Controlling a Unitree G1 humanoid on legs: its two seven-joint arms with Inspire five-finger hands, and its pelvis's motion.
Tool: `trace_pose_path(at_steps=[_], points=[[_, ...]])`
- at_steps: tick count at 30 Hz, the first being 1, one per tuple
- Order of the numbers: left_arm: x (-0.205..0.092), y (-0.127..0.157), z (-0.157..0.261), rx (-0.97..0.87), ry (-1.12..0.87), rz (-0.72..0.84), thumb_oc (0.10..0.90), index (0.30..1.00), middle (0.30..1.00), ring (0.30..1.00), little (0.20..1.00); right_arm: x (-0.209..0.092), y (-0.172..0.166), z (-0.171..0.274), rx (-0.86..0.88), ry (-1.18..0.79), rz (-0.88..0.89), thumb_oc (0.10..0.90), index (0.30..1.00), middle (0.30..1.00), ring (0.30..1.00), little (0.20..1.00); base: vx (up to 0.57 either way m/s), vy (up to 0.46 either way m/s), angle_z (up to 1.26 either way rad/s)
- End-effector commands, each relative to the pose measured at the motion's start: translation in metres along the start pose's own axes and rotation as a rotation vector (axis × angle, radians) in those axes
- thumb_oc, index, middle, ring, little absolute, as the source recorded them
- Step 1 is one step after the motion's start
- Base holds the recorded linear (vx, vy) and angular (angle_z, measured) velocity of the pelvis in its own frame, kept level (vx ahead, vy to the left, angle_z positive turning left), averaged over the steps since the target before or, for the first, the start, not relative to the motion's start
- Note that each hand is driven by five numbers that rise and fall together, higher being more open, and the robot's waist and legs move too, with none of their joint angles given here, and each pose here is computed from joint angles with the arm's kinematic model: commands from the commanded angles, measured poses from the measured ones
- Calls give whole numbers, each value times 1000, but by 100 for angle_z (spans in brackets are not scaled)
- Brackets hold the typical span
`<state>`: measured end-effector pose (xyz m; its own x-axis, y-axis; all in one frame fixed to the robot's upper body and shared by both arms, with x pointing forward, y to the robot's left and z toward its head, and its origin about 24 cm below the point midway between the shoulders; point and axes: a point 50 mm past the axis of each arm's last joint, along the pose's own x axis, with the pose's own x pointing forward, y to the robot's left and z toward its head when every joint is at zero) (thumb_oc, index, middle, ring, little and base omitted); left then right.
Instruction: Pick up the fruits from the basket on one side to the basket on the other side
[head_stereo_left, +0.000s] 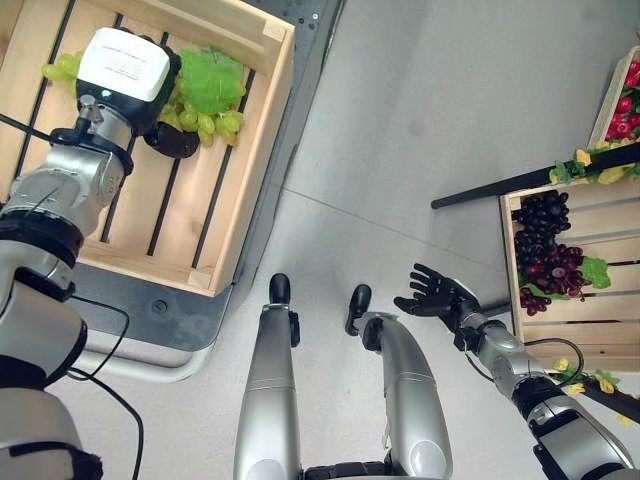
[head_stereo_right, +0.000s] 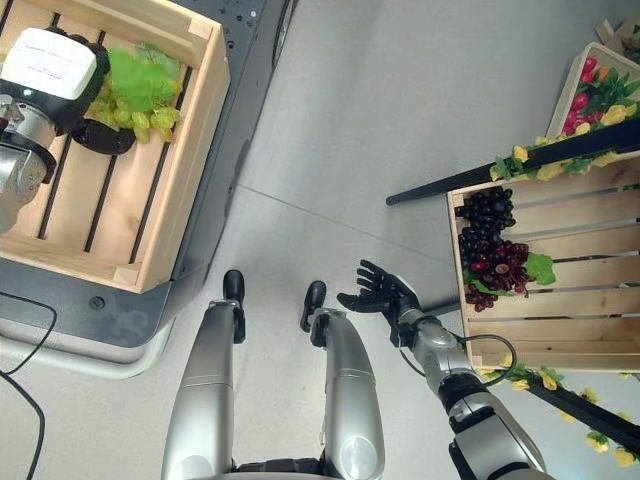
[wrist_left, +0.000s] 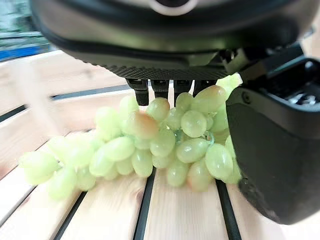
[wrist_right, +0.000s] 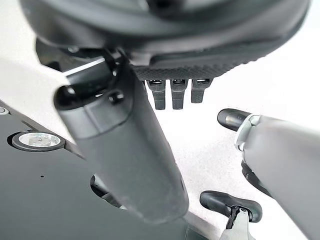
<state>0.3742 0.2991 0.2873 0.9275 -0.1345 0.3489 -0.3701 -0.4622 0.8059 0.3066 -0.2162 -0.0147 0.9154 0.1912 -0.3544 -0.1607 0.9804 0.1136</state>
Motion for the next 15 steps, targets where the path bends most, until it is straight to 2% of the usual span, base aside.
trace_pose_path(at_steps=[1,10,14,15], points=[[16,44,16,74,-155,172,800,900,900,900,900,-11,-22,11,-17,-81,-33,800,900,900,900,900,0,0,0],[17,29,24,118,-167,-17,800,900,900,900,900,-13,-29,15,-18,-87,-51,800,900,900,900,900,0,0,0],[14,11,20,122,-105,-214,800,900,900,900,900,-14,-32,18,-1,-105,-64,800,900,900,900,900,9,-6,-2],[13,8,21,124,-102,-243,648,672,672,672,672,-14,-33,19,3,-108,-66,800,900,900,900,900,11,-15,-3]])
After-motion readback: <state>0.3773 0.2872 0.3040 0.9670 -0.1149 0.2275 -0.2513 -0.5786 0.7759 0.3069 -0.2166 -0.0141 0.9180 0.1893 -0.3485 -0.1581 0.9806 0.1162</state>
